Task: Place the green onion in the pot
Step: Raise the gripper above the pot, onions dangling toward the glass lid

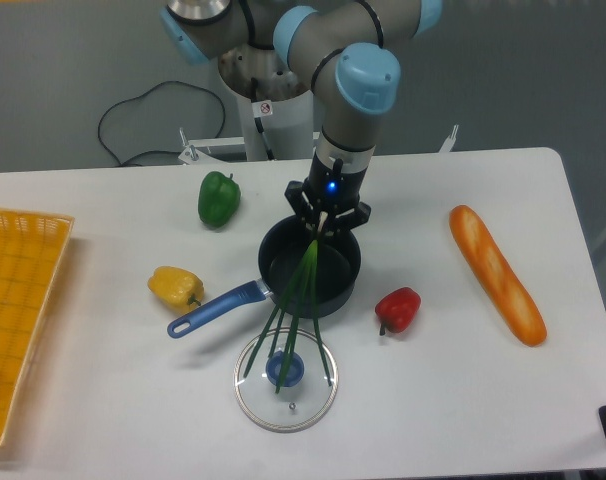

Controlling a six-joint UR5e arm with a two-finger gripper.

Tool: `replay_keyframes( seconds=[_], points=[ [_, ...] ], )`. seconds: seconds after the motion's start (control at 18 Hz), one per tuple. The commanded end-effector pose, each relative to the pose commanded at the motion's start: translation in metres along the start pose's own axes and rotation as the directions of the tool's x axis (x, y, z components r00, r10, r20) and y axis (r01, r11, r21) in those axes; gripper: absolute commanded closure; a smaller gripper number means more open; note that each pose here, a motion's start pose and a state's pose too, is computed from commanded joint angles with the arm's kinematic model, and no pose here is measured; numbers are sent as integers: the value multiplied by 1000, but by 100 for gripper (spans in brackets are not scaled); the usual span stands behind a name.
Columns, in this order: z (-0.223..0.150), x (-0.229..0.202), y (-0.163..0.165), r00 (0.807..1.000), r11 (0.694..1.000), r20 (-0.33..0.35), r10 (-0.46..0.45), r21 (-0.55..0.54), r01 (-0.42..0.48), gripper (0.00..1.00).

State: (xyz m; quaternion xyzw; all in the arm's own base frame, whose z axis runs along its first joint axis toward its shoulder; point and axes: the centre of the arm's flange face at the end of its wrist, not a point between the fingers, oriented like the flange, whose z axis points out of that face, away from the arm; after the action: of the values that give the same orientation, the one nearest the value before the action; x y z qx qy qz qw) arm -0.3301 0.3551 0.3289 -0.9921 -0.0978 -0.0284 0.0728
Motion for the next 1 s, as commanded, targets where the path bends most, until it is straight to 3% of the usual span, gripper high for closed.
replay_keyframes(
  seconds=[0.28,0.5,0.67,1.0],
  points=[
    [-18,14,17,1000,996,1,29,-88,-29,84],
    [-17,13,14,1000,996,-1,30,-85,-30,84],
    [-9,10,9,999,997,-24,31,-65,-32,84],
    [12,1,-15,996,995,-55,70,76,-66,84]
  ],
)
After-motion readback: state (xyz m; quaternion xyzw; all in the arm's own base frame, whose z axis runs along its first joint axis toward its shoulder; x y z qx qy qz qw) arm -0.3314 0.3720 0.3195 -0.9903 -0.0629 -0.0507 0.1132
